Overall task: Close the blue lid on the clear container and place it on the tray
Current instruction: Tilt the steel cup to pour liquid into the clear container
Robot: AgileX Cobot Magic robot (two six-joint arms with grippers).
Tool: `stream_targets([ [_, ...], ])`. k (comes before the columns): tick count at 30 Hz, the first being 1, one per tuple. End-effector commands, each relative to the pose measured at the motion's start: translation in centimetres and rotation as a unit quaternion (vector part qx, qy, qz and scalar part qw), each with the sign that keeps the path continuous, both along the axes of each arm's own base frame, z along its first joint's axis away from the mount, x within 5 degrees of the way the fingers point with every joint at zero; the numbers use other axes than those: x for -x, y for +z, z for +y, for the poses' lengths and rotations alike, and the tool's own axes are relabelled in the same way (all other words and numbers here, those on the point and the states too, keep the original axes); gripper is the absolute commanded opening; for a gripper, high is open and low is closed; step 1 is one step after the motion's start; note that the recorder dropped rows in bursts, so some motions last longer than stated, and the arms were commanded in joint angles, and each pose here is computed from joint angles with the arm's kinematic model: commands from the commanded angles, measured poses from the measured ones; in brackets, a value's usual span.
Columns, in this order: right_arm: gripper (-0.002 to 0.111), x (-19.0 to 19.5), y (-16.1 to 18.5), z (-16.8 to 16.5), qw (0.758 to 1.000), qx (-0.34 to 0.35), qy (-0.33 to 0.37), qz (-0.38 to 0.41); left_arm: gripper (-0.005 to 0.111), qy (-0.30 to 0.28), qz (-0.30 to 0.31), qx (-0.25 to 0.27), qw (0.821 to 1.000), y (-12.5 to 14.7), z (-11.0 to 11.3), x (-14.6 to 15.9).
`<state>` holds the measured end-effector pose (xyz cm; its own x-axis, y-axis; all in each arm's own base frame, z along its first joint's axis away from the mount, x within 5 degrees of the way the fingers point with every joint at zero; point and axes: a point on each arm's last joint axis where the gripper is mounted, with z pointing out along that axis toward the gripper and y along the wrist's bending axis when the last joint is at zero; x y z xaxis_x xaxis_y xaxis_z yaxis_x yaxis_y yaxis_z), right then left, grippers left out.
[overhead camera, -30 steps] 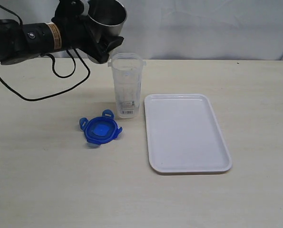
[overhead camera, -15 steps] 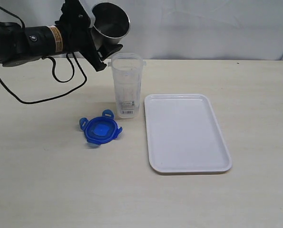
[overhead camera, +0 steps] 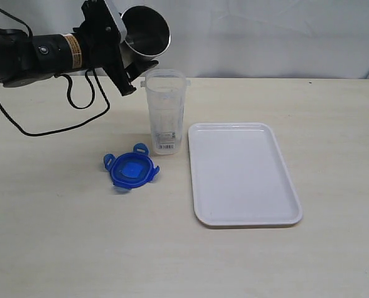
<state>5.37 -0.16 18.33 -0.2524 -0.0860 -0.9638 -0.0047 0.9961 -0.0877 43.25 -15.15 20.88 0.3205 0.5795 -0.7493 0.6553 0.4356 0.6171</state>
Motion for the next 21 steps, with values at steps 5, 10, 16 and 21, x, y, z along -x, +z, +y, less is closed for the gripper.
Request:
stream_targets([
  [5, 0.005, 0.02, -0.10, -0.06, 1.000, 0.004, -0.004, 0.000, 0.000, -0.012, -0.046, 0.009, 0.999, 1.78, -0.30, -0.04],
  [10, 0.005, 0.02, -0.10, -0.06, 1.000, 0.004, -0.004, 0.000, 0.000, -0.012, -0.056, -0.005, 0.998, 1.73, -0.25, -0.07],
  [16, 0.005, 0.02, -0.10, -0.06, 1.000, 0.004, -0.004, 0.000, 0.000, -0.008, -0.065, -0.026, 0.998, 1.59, -0.12, -0.17],
  [21, 0.005, 0.02, -0.10, -0.06, 1.000, 0.004, -0.004, 0.000, 0.000, -0.010, -0.075, -0.037, 0.996, 1.58, -0.11, -0.18],
])
